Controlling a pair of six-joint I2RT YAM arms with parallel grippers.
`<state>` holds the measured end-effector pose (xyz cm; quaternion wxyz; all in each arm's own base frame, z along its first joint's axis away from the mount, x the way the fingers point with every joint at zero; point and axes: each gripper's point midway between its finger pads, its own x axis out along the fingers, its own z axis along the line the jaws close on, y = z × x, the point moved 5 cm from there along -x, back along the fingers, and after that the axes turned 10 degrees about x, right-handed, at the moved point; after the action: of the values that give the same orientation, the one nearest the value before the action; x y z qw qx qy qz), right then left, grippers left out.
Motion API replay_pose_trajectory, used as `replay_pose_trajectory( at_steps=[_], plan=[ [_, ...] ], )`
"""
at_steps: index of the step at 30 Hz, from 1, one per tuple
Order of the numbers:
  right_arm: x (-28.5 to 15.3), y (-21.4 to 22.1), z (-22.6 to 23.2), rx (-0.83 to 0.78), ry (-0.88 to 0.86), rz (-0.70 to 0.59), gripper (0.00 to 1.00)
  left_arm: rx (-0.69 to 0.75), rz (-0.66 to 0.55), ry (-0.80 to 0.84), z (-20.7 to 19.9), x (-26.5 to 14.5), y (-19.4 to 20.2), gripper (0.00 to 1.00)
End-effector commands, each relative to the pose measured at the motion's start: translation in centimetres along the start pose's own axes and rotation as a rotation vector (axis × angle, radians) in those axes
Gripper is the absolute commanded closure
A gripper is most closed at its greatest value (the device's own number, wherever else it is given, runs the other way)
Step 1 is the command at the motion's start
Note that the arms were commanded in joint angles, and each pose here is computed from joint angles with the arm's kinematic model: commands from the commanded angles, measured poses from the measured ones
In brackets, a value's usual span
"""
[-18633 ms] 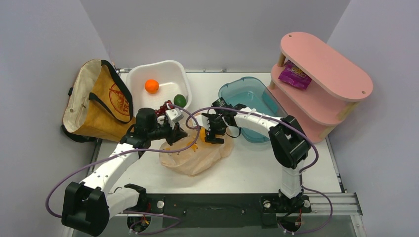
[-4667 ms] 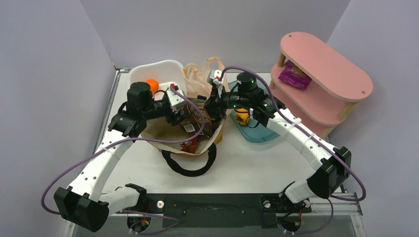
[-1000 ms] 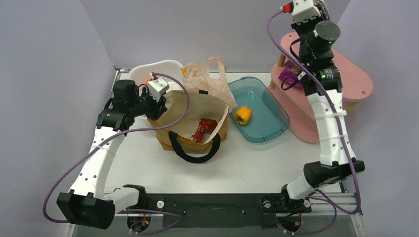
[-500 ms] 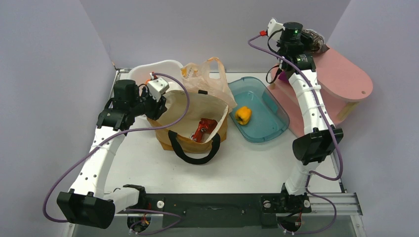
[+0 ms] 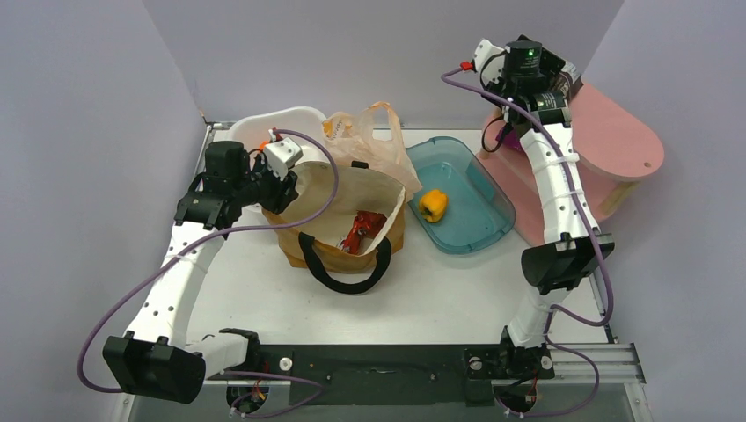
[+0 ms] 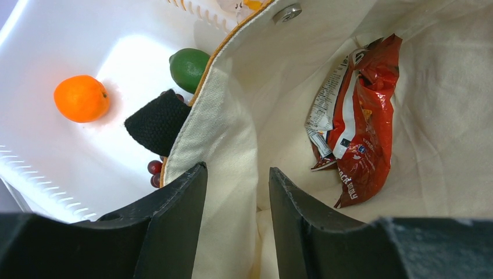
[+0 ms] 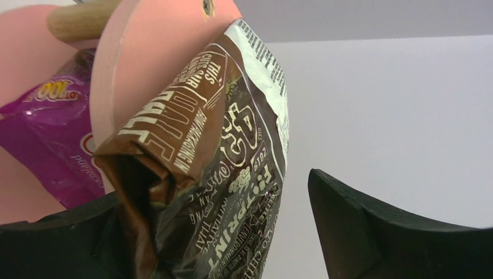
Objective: Untie the knot of the grocery bags and take out the mixed food
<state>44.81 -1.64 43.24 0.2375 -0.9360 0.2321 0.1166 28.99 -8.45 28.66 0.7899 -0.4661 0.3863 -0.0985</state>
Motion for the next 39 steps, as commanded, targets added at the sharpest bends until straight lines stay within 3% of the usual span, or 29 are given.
replay_pose_trajectory(
  at_steps=[1, 10, 21, 25, 28, 32, 35, 39],
  plan=[
    [-3.0, -0.8, -0.4, 0.088, -0.097, -0.13, 0.18, 0.025, 0.001, -0.021, 0.7, 0.1, -0.4, 0.58],
    [-3.6, -1.4, 0.8, 0.144, -0.228, -0.214, 0.17, 0.034, 0.001, -0.018, 0.7, 0.1, -0.4, 0.58],
    [-6.6, -4.2, 1.7, 0.35, -0.439, -0.45, 0.17, 0.032, -0.028, 0.003, 0.0, -0.1, -0.4, 0.58],
    [-11.0, -7.1, 2.6, 0.546, -0.653, -0.626, 0.18, 0.039, -0.057, 0.02, -0.4, -0.2, -0.6, 0.58],
    [-15.6, -8.7, 6.8, 0.627, -0.931, -0.686, 0.21, 0.032, -0.095, 0.052, -0.9, -0.6, -1.1, 0.59],
    [-22.3, -9.6, 14.0, 0.503, -1.173, -0.725, 0.23, 0.066, -0.202, 0.136, -2.8, -1.5, -1.7, 0.61],
    [-25.3, -9.0, 16.9, 0.394, -1.26, -0.764, 0.28, 0.094, -0.248, 0.163, -3.9, -2.2, -1.7, 0.61],
    [-28.0, -8.3, 20.8, 0.124, -1.285, -0.884, 0.48, 0.123, -0.272, 0.222, -5.6, -3.2, -1.1, 0.63]
  ],
)
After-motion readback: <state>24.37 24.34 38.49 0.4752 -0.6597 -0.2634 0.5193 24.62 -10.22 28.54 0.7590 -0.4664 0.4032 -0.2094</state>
